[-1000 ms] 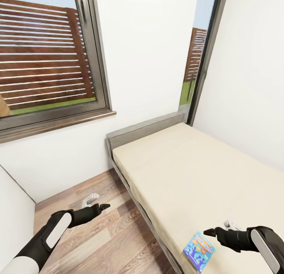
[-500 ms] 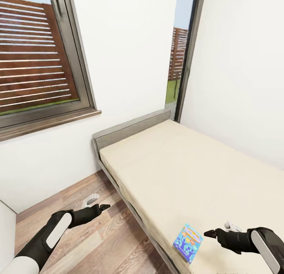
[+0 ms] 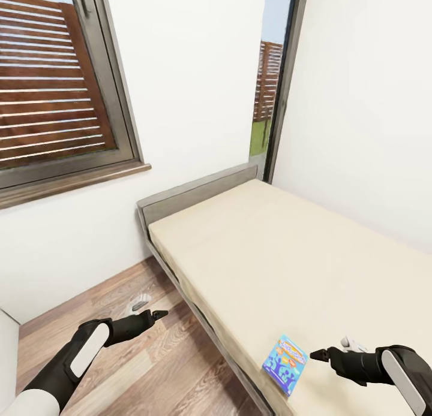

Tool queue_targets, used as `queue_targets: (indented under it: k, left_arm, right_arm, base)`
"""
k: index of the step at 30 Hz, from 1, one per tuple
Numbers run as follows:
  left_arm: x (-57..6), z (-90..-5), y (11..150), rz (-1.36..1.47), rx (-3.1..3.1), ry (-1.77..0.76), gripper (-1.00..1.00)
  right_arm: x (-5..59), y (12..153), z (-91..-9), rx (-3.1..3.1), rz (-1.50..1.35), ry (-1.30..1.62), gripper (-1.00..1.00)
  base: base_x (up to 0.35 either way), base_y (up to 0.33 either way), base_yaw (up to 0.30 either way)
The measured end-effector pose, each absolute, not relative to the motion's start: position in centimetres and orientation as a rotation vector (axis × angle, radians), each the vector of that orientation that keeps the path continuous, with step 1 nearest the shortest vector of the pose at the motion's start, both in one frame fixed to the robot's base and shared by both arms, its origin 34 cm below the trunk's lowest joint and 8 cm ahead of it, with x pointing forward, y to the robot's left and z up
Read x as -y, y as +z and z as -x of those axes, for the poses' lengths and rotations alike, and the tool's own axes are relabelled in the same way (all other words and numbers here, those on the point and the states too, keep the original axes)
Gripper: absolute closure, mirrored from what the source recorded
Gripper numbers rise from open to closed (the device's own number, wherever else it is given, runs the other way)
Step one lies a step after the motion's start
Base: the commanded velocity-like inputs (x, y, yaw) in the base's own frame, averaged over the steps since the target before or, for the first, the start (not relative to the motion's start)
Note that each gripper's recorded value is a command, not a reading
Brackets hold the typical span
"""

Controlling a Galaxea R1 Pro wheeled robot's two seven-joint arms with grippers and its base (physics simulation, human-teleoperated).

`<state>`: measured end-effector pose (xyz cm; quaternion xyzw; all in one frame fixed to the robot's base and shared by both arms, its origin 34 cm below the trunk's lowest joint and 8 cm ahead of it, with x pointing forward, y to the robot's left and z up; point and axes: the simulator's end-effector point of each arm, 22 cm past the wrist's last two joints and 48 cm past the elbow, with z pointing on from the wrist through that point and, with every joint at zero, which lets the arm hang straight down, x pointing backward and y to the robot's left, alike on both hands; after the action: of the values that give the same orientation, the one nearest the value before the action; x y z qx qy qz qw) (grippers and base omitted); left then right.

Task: Put all the toys in the child's room - the three board games (two on the bed and one on the table), the two jigsaw puzzles on the table, and the tennis ball on the table - inside the toy box on the table in the child's room.

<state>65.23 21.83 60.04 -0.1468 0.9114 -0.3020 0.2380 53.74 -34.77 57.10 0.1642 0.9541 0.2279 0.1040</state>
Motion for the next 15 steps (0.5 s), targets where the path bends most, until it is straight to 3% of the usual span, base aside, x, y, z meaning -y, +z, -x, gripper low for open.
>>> queue_targets:
  k: [15]
  left_arm:
    - [-22.0,-65.1,58.6,0.406,-2.494,-0.827,-1.0]
  right_arm:
    - [33.7,55.7,-53.8,-2.803,-0.472,0.701,-1.0]
  base:
    - [0.0,0.0,-0.003]
